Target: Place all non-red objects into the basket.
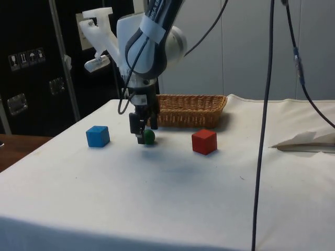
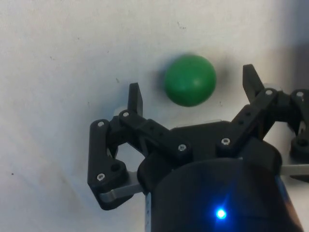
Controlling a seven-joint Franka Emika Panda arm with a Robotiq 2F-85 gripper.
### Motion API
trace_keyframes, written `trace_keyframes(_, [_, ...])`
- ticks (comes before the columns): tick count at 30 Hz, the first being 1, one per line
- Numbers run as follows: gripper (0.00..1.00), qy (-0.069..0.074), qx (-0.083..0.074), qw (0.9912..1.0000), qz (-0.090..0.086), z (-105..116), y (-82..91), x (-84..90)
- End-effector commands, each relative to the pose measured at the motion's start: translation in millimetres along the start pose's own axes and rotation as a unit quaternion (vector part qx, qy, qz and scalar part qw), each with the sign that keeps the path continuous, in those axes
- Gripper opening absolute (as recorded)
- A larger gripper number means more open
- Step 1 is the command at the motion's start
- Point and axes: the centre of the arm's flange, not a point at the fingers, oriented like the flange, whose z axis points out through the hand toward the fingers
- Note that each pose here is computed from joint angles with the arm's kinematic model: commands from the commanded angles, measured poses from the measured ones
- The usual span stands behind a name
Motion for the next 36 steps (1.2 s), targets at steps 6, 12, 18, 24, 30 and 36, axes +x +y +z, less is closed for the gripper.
trace_keyframes(6, [1.00,0.001,0.002,1.00000,0.000,-0.4,1.8,1.0])
trace_keyframes(12, [1.00,0.001,0.002,1.00000,0.001,-1.8,4.1,0.6])
trace_keyframes(18, [1.00,0.000,0.000,0.99999,0.003,-1.4,5.3,0.3])
trace_keyframes(24, [0.68,0.001,-0.001,1.00000,0.003,-1.5,4.6,0.7])
trace_keyframes(30, [0.03,0.001,-0.001,0.99999,0.003,-1.1,4.6,0.6])
trace_keyframes(36, [0.00,0.001,-0.002,0.99999,0.003,-1.2,5.2,0.7])
